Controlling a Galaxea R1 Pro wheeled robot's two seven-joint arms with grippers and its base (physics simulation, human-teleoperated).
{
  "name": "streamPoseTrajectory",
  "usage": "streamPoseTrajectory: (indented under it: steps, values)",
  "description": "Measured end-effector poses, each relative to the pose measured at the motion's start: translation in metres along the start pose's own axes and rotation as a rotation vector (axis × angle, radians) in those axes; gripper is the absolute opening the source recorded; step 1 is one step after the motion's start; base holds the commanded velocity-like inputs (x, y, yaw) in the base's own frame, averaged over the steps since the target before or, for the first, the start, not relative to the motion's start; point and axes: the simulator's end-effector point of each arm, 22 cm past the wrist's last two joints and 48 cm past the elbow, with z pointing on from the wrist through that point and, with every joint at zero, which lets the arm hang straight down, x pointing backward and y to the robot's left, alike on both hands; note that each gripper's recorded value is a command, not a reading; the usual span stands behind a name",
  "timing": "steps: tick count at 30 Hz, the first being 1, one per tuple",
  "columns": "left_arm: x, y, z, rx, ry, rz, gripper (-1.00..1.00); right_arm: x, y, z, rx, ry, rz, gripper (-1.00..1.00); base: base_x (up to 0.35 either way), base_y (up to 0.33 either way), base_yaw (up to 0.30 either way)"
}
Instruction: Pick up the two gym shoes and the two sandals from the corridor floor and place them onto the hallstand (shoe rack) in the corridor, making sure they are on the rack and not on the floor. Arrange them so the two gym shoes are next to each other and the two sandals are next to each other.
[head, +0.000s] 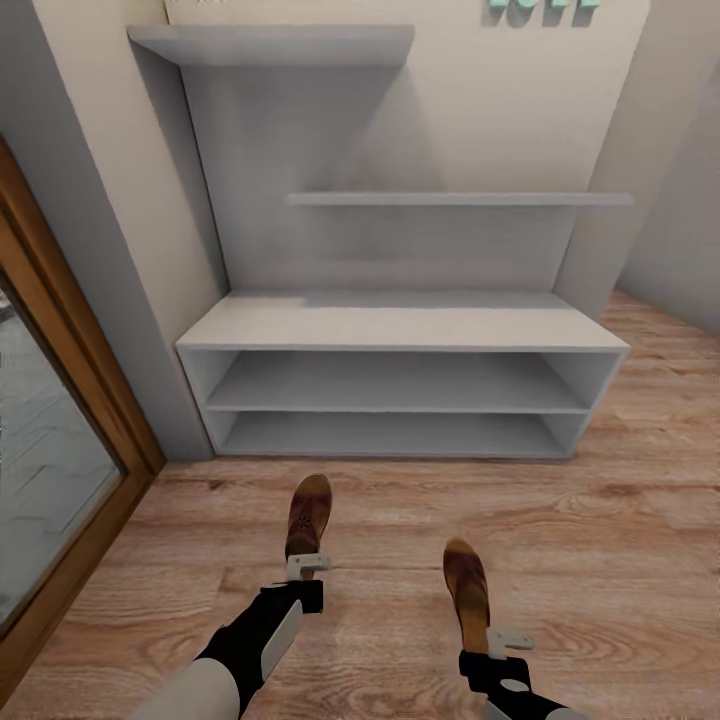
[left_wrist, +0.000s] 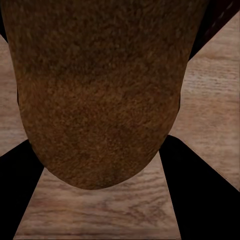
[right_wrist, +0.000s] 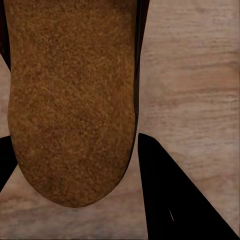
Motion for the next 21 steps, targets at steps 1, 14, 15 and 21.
streamPoseTrajectory:
  steps: [1, 14, 15, 21]
  values:
    - [0.0, 0.0, 0.0, 0.0, 0.0, 0.0, -1.0, 0.0, 0.0, 0.0, 0.0, 0.0, 0.0, -1.0, -0.101, 0.003, -0.001]
    - [0.0, 0.0, 0.0, 0.0, 0.0, -0.002, -1.0, 0.0, 0.0, 0.0, -0.001, 0.0, -0.001, -1.0, -0.022, 0.001, 0.0]
    - [0.0, 0.0, 0.0, 0.0, 0.0, -0.002, -1.0, 0.0, 0.0, 0.0, -0.001, 0.0, -0.001, -1.0, -0.002, 0.0, 0.0]
    - [-0.001, 0.0, 0.0, -0.003, -0.003, 0.005, -1.0, -0.012, -0.001, 0.001, 0.003, -0.025, -0.009, -1.0, 0.0, 0.0, 0.0]
